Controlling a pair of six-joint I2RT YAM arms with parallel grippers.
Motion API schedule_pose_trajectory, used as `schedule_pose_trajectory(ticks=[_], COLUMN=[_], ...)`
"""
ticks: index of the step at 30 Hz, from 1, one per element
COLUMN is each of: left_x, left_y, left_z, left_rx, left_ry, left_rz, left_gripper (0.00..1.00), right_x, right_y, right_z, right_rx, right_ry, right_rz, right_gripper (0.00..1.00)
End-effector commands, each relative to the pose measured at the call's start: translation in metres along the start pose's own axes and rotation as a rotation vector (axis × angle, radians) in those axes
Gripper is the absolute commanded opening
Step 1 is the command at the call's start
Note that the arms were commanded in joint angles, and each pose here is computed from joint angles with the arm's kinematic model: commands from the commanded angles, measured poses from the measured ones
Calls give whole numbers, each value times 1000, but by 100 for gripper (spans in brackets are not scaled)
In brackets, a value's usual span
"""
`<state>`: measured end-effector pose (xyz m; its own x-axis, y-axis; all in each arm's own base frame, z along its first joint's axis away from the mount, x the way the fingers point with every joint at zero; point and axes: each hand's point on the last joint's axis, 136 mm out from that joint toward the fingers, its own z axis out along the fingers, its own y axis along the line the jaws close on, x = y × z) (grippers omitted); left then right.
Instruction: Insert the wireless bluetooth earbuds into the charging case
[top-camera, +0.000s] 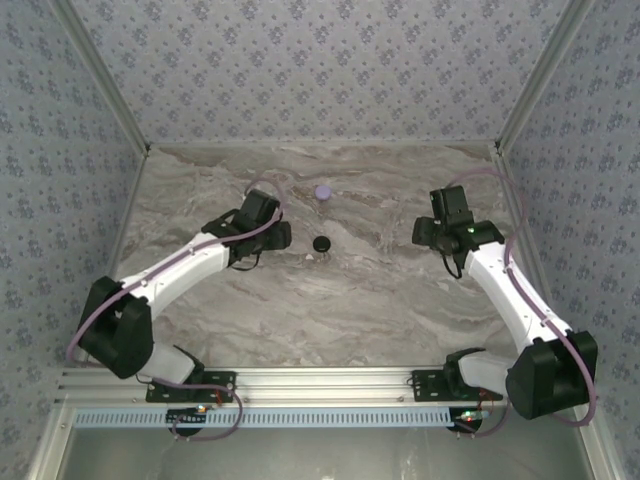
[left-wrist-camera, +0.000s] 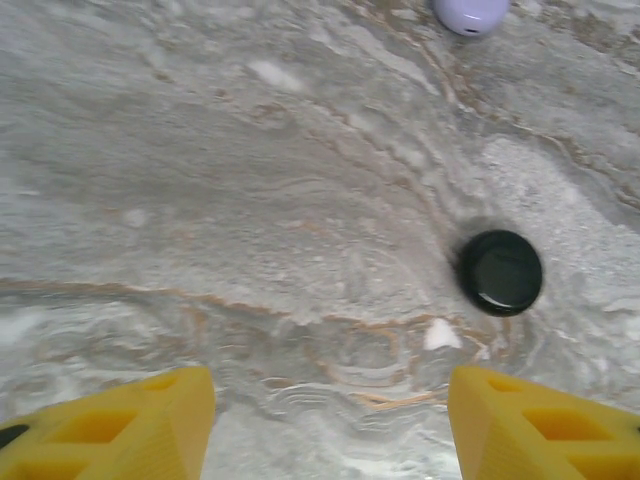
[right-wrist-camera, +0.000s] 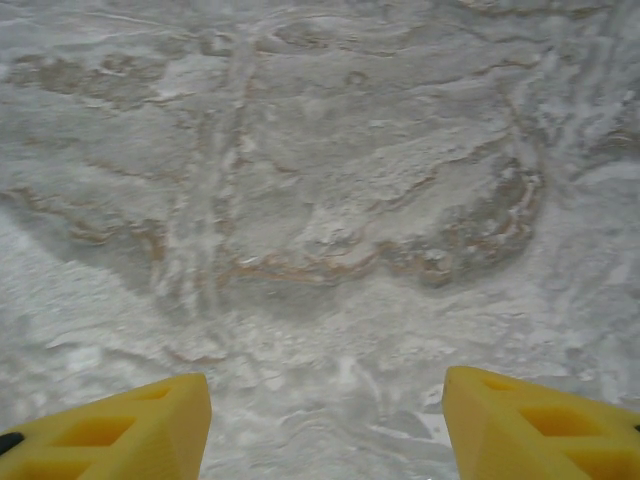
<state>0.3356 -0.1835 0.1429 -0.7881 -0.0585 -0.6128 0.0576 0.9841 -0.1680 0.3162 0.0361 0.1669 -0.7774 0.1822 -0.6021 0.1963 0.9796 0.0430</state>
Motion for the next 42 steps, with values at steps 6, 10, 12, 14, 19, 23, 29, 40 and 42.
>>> schedule_pose_trajectory(ticks=[6,10,12,14,19,23,29,40,42], left_x=[-12,-17,-20,-21,-26,-28,-30,-28,-27], left_y=[66,91,102,112,137,153,172,178,178], left_z=[-28,-32,-33,-34,-32,-27,-14,11,15], left_rx=[-236,-301,-320,-345,-397,-421,-405,-245,-203], left_ry=[-121,-168,-191,-210,-246,-284,-333,-468,-490], left_rz=[104,124,141,152,182,198,161,137,128], left_gripper=[76,81,84,88,91,92,94,96,96], right_x=[-9,-7,-6,-5,-4,-3,-3,-11,-13], right_y=[-33,-38,-41,-45,-51,-55,-60,-55,-52], right_z=[21,32,37,43,55,61,68,75,78], right_rx=[115,100,96,87,66,53,19,-73,-93], right_ry=[-129,-165,-177,-180,-251,-297,-383,-469,-478], right_rz=[-5,-17,-19,-1,-24,-38,-73,-107,-113], right_gripper=[75,75,76,76,76,77,79,80,80])
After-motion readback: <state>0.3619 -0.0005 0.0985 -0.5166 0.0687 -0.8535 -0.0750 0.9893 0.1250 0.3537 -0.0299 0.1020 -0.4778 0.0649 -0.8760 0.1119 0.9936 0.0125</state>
